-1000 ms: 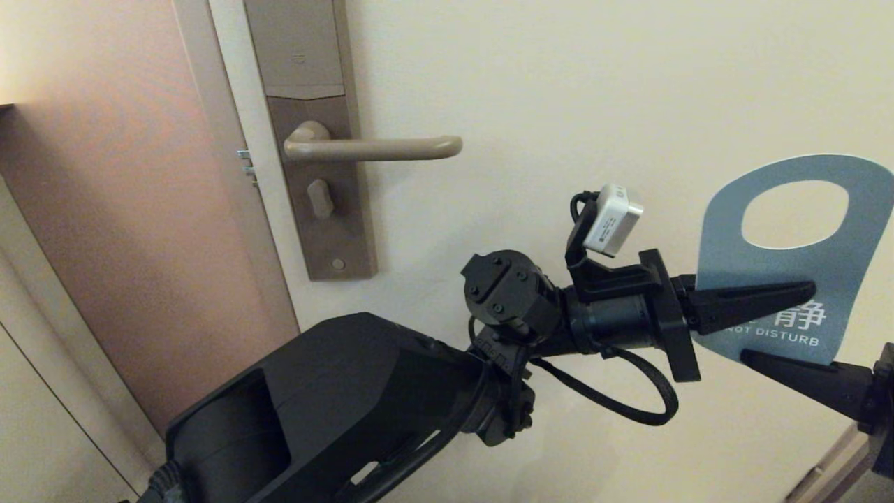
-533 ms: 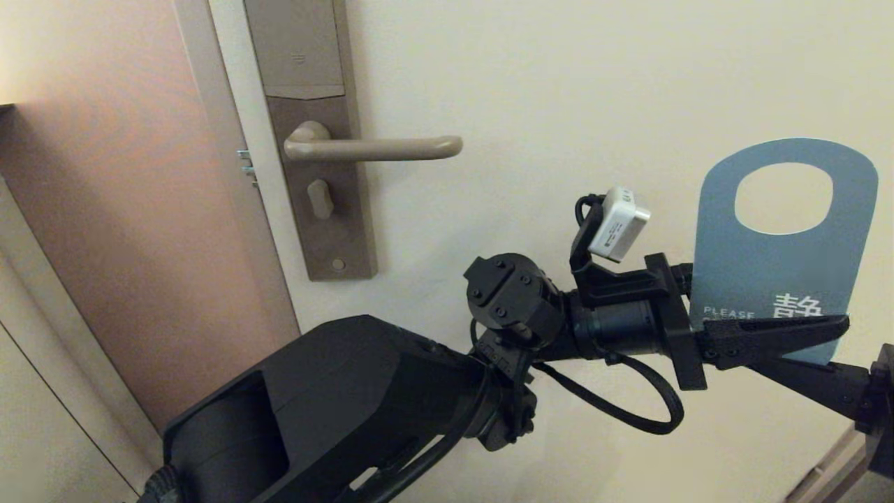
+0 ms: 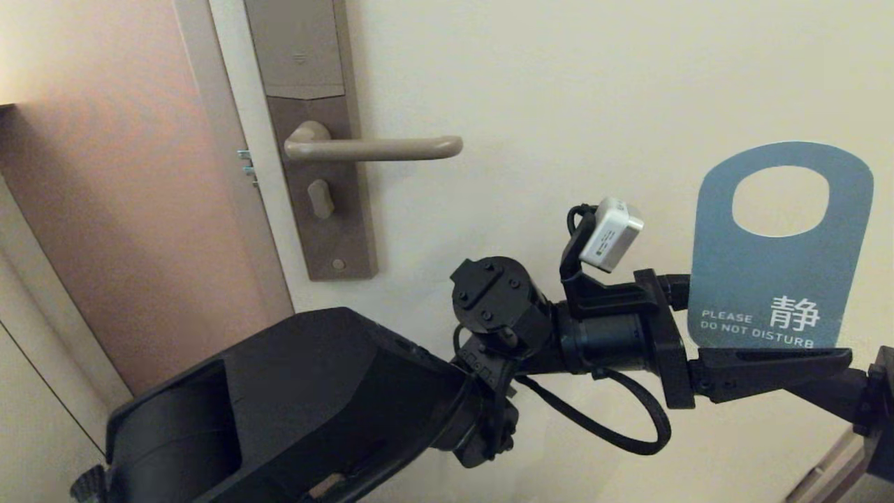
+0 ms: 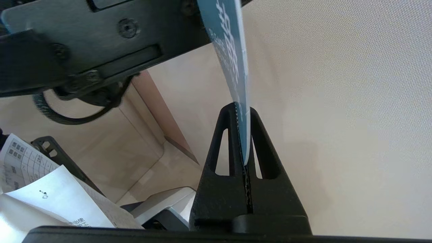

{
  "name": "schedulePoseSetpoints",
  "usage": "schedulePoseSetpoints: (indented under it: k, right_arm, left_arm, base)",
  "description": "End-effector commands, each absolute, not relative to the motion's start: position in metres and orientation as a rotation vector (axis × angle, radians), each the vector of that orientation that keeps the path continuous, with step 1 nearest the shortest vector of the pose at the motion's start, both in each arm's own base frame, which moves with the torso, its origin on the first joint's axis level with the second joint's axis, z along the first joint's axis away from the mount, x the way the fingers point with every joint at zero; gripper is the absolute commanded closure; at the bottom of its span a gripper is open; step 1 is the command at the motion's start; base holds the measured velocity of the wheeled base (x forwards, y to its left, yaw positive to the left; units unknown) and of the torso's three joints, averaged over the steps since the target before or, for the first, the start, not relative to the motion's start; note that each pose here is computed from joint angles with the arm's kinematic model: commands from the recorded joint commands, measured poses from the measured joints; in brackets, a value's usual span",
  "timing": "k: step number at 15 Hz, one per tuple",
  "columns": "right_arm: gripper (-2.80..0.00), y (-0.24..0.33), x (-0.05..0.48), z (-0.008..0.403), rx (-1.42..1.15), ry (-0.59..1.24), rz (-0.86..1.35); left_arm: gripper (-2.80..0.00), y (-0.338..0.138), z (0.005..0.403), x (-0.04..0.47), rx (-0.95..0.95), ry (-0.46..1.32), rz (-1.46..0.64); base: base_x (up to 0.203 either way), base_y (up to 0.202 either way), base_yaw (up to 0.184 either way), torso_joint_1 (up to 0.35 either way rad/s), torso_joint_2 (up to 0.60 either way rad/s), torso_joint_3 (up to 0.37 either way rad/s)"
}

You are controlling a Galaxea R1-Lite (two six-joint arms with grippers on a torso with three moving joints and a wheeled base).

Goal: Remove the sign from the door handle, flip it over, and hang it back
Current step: Hand it to the other hand

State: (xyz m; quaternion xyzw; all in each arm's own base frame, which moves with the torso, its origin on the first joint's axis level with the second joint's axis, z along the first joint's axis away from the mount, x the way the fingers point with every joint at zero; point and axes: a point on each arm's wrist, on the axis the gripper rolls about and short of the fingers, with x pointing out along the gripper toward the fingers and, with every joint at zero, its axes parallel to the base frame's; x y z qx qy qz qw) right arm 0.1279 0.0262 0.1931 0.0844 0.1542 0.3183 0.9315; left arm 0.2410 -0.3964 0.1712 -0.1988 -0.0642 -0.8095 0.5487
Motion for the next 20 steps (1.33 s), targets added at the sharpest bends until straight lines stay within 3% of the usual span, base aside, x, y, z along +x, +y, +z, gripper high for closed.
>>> schedulePoseSetpoints:
  k: [1,20]
  right_arm:
    - [0.00,0.026,0.128,0.193,0.174,0.315,0.654]
    - [0.00,0.025,0.116,0.184,0.168,0.321,0.653]
  left_arm:
    - [-2.80,-0.384,0.184,0.239,-0.468,-0.179,-1.914]
    - [-2.80,-0.288,0.209,0.171,-0.464,0.024,-1.888]
  base:
    - [0.000,0.000,0.000,0.000,0.00,0.000]
    - [0.000,0.000,0.000,0.000,0.00,0.000]
